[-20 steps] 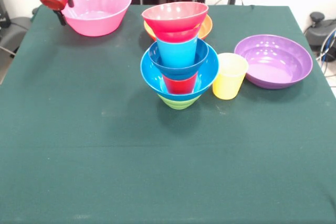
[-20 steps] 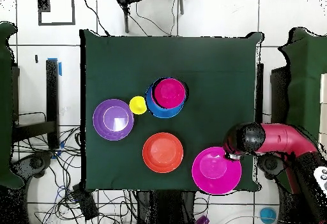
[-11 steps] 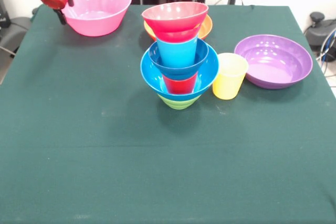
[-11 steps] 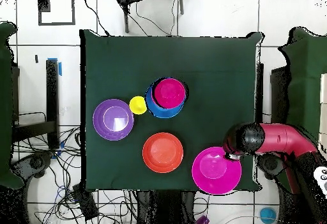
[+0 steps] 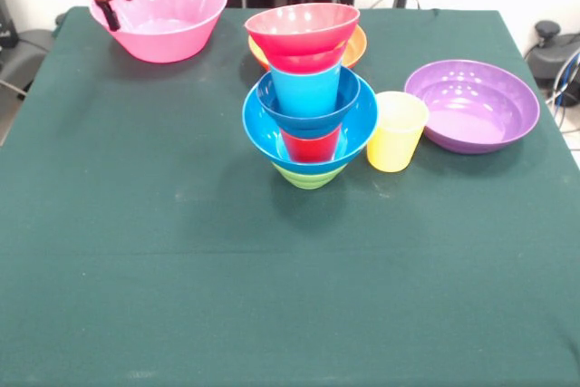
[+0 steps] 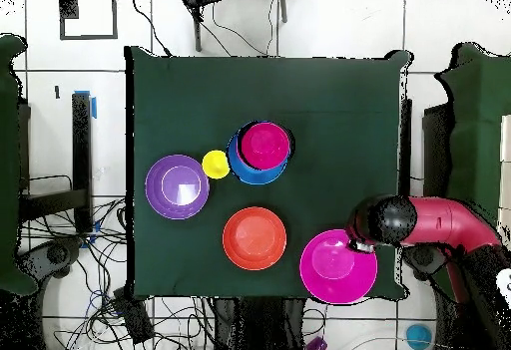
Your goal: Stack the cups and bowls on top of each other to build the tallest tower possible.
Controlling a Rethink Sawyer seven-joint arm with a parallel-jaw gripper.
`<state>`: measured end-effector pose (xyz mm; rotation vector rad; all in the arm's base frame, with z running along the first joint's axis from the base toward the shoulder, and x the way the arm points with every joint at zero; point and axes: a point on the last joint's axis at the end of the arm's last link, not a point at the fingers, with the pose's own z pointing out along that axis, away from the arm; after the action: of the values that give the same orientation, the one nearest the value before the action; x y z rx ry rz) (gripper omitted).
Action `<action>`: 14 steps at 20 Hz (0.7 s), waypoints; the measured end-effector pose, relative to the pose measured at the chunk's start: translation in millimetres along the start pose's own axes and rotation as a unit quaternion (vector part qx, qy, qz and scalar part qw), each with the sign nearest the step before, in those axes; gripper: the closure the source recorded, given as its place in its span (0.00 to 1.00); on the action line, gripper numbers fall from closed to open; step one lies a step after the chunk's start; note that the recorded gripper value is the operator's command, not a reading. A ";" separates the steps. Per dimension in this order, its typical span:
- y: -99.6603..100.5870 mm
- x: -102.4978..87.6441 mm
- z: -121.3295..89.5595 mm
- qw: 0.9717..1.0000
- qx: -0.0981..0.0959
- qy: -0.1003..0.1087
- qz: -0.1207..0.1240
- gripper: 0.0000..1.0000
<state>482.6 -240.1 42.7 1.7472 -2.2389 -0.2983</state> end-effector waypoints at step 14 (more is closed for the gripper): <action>7.7 -47.2 -62.6 0.995 0.059 -0.075 0.041 0.00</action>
<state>507.9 -191.7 99.4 1.7377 -2.4731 -0.2939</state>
